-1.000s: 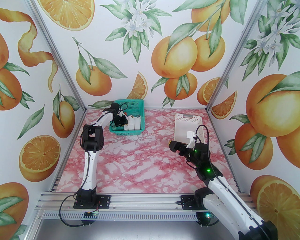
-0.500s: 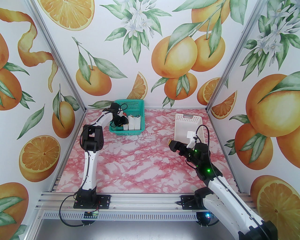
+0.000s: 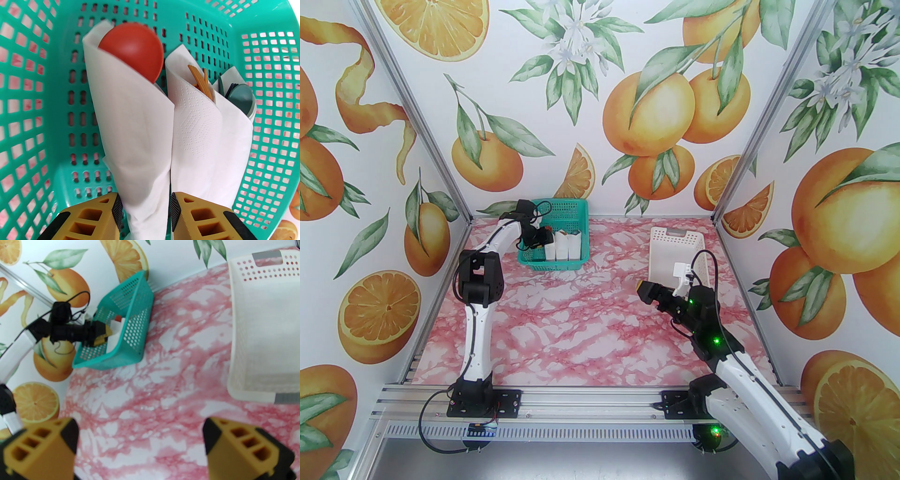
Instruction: Place the utensils on the paper napkin and roll it up
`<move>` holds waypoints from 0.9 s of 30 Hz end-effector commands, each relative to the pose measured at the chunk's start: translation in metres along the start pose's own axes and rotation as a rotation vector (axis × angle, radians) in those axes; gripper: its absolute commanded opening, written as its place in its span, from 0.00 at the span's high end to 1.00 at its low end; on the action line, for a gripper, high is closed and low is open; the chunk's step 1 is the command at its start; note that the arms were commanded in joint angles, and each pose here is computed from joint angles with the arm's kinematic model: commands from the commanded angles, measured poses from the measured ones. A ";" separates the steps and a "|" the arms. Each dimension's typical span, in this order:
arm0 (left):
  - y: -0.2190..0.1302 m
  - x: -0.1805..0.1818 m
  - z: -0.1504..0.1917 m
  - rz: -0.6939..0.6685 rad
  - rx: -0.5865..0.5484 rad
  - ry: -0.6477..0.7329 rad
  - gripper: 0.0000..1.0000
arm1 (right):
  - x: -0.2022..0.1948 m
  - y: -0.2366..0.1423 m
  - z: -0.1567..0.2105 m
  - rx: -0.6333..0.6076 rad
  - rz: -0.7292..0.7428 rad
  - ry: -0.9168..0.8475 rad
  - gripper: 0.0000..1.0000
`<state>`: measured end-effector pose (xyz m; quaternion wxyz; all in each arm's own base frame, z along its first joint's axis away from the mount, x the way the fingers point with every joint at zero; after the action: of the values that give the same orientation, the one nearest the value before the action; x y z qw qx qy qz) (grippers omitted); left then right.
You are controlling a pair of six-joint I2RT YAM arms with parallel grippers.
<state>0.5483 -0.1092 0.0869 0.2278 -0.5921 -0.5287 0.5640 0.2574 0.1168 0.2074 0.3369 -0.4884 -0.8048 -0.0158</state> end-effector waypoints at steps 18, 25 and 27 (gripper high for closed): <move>-0.085 -0.022 -0.013 0.004 -0.155 0.071 0.61 | 0.010 -0.012 -0.017 -0.018 0.016 -0.055 0.07; -0.148 -0.035 -0.004 0.043 -0.282 0.120 0.57 | 0.017 -0.028 -0.034 -0.046 0.052 -0.094 0.04; -0.167 -0.036 0.005 0.049 -0.317 0.141 0.55 | 0.019 -0.034 -0.038 -0.054 0.065 -0.101 0.04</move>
<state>0.5001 -0.0918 0.2052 0.1834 -0.6425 -0.5660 0.4830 0.2479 0.1096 0.2487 0.2951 -0.5002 -0.8140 -0.0115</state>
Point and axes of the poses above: each hand's point on the last joint's axis, 136 mm out from that joint toward the fingers, its own y axis out along the fingers, its own x axis along the line the jaws close on, z = x × y, the point moved 3 cm from there along -y, back along the fingers, and after that the axes turned 8 degrees about -y, right-handed, at the moved point
